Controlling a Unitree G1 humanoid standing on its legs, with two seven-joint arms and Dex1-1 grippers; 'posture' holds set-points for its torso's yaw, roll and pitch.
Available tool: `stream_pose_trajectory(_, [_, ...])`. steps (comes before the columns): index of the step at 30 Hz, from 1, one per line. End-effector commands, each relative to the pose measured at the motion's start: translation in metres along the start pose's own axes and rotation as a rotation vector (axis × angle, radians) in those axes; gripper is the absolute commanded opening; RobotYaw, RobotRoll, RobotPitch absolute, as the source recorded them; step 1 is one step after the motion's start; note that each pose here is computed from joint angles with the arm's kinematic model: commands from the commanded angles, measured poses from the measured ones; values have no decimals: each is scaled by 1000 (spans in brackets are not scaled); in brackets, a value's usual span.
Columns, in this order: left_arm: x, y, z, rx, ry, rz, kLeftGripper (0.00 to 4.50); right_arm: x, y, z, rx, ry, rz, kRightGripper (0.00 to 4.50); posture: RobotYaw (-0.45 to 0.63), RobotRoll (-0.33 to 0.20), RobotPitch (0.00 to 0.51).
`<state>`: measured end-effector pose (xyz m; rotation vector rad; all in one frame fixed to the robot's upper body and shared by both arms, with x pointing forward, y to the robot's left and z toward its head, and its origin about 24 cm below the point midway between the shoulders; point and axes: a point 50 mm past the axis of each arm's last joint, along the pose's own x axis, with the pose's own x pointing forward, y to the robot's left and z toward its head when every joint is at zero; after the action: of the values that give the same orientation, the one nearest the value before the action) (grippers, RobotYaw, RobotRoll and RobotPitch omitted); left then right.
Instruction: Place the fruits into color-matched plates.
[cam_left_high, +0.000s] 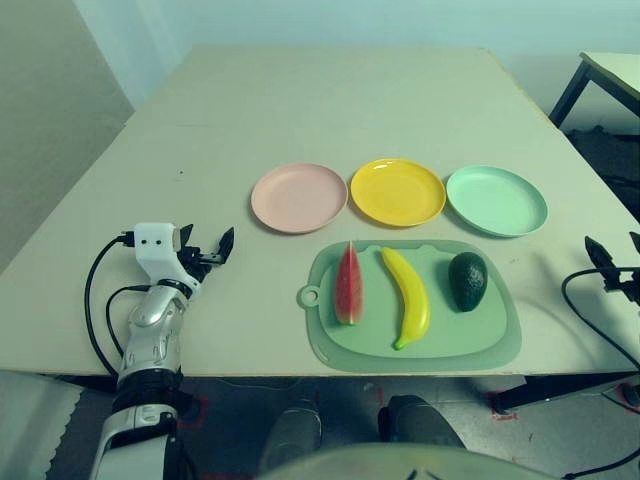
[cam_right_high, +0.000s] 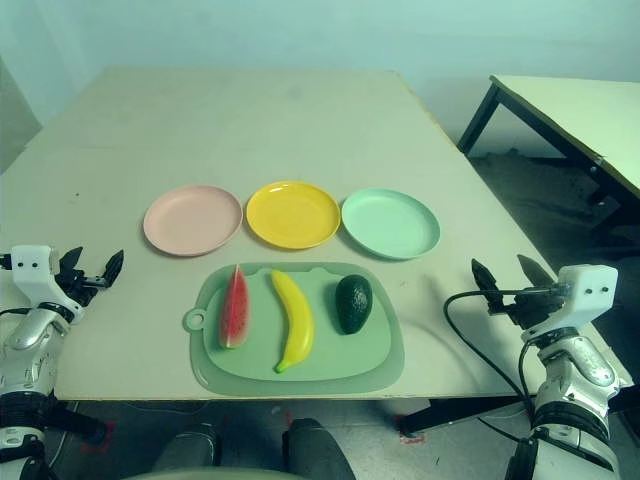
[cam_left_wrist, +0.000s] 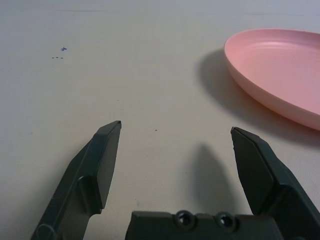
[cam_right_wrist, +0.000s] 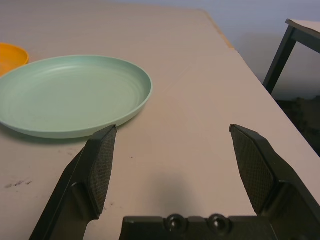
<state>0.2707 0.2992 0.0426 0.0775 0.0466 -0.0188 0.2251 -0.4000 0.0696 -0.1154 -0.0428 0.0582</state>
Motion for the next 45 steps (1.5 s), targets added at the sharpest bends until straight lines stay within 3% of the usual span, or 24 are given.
stream_pose_trajectory(1, [0,2,-2,5,16,-7,4462,-1,-1,0,-8,-1,-9,4500,-111,0,45])
stream_pose_trajectory(15, [-8,23,7,9,-29,-23,4462,-12,12,-15,8,9,3,4500,-113,0,47])
stream_pose_trajectory(20, [-20,7,23,-28,-89,-413,4462,-8,23,-18,12,5,61,4500,-129,0,30])
stream_pose_trajectory(26, [-39,15,44,27,5,-902,4462,-8,30,-22,24,14,78,4500,-127,0,36])
stream_pose_trajectory(31, [-40,16,57,88,29,-1088,4462,-7,26,-20,52,0,43,4500,-116,0,35])
stream_pose_trajectory(37, [-45,-9,56,195,21,-1299,4462,-4,23,-11,50,-22,50,4500,-126,0,32])
stream_pose_trajectory(41, [-42,-19,64,199,-18,-1341,4462,-3,32,7,-10,-6,214,4500,-130,0,36])
stream_pose_trajectory(45, [-36,-16,78,227,-46,-1336,4462,-2,34,28,-65,84,350,4500,-151,0,40])
